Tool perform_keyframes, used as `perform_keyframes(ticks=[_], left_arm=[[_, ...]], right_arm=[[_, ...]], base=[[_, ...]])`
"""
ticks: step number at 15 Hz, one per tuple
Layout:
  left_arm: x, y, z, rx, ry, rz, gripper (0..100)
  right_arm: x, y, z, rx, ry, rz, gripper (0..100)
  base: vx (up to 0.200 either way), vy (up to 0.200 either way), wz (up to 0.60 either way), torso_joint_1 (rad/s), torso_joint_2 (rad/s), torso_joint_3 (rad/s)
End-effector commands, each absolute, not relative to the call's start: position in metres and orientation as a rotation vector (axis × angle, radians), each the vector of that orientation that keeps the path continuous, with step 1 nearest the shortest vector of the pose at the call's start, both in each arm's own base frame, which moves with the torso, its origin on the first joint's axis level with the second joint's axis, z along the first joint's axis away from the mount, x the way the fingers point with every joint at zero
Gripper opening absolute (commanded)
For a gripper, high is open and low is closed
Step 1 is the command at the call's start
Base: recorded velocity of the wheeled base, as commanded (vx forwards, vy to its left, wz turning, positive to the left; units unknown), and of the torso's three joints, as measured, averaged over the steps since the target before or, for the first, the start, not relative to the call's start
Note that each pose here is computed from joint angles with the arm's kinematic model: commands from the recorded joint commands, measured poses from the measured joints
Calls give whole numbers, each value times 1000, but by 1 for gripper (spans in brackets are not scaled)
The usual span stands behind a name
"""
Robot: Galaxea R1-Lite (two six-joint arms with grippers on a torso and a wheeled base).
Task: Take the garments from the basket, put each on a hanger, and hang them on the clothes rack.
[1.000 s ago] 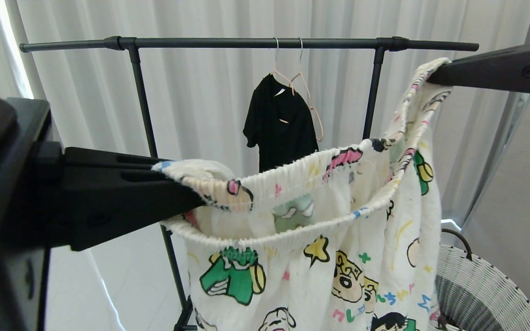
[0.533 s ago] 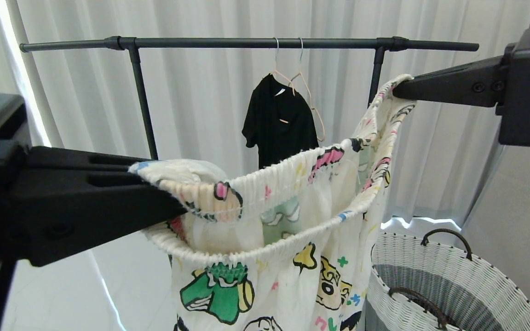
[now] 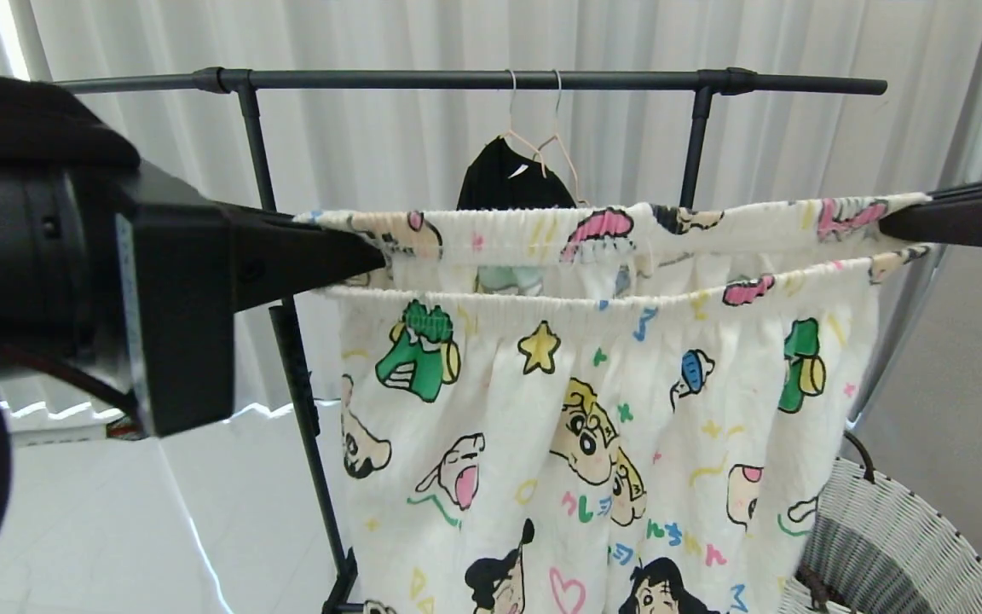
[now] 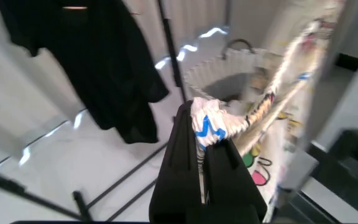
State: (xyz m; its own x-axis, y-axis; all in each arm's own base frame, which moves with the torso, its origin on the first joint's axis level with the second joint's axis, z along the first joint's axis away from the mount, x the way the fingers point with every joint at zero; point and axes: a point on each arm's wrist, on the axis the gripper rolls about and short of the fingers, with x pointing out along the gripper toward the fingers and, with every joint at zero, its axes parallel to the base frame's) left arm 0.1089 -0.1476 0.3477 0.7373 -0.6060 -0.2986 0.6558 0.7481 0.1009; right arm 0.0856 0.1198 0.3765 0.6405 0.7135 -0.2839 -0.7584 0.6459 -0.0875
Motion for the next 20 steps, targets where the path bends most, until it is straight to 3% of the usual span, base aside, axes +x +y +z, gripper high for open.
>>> perform_keyframes(ticks=[1, 11, 12, 18, 20], left_arm=[[120, -160, 345, 218, 276, -682, 0], [122, -162, 345, 218, 278, -680, 0], [122, -162, 345, 218, 279, -680, 0], [141, -150, 344, 208, 293, -571, 0], [144, -144, 338, 223, 312, -520, 0]], right_arm=[[69, 111, 381, -199, 199, 914, 0], [73, 121, 374, -230, 226, 924, 0], [73, 121, 374, -230, 226, 924, 100], [70, 116, 366, -254, 238, 920, 100], [79, 111, 359, -278, 270, 769, 100]], base=[[0, 0, 0, 0, 0, 0], [0, 0, 0, 0, 0, 0], [0, 0, 0, 0, 0, 0], [0, 0, 0, 0, 0, 0], [0, 0, 0, 0, 0, 0]])
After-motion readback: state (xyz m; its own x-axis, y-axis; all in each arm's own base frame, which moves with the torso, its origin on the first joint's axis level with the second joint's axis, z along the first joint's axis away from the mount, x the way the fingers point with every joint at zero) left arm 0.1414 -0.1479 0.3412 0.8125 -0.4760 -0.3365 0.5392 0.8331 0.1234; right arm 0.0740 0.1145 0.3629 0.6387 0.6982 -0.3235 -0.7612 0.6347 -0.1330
